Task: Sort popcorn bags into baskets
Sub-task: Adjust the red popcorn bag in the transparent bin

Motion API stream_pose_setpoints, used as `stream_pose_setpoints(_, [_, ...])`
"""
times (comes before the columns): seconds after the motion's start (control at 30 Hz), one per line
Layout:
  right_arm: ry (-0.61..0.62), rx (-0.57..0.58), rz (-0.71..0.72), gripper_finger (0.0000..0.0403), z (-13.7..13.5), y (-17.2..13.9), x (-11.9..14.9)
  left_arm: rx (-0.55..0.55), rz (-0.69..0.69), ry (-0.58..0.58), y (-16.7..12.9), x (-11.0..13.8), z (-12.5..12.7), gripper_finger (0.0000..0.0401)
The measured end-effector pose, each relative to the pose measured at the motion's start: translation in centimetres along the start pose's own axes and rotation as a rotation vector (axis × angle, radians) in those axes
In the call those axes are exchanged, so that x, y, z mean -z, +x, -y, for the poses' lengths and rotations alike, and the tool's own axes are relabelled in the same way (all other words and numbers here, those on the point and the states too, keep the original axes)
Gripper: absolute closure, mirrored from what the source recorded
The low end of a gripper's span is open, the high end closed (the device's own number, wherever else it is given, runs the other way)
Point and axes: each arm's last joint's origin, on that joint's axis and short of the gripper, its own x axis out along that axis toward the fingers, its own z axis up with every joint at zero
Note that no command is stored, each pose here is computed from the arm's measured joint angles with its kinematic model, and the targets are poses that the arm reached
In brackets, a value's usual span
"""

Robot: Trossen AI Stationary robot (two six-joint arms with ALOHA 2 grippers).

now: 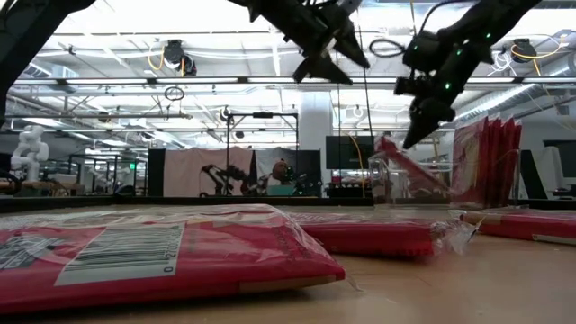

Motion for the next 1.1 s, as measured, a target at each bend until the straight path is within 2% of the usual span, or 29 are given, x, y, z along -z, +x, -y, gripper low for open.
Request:
stream_pose_setpoints(0.13, [0.030,0.026,0.041,0.0403,-0.1,-1.4,-0.1,0.030,0.096,0.017,-0.2,-1.4,-1.5,0.0160])
stream_pose_setpoints(0.33, [0.074,0.050,0.083,0.0403,-0.3,-2.8,-0.2,0.013,0.104,-0.001,0.7,-1.6,-4.2,0.0160])
stream_pose_setpoints(0.47, [0.092,0.064,0.107,0.0403,-0.4,-3.4,-0.2,-0.001,0.155,-0.017,1.1,-2.0,-5.1,0.0157])
stream_pose_setpoints(0.67, [0.110,0.075,0.131,0.0403,-0.3,-3.6,-0.4,0.048,0.255,-0.029,3.4,-1.8,-4.7,0.0108])
stream_pose_setpoints(0.8, [0.125,0.091,0.156,0.0403,-0.2,-3.6,-0.6,0.010,0.242,-0.100,4.5,-1.0,-4.0,0.0082])
stream_pose_setpoints(0.97, [0.124,0.098,0.174,0.0403,-0.1,-3.7,-0.8,-0.107,0.249,-0.105,5.3,-0.2,-3.4,0.0106])
stream_pose_setpoints(1.1, [0.119,0.113,0.203,0.0403,0.1,-3.8,-1.0,-0.110,0.255,-0.140,5.5,-0.1,-3.4,0.0142])
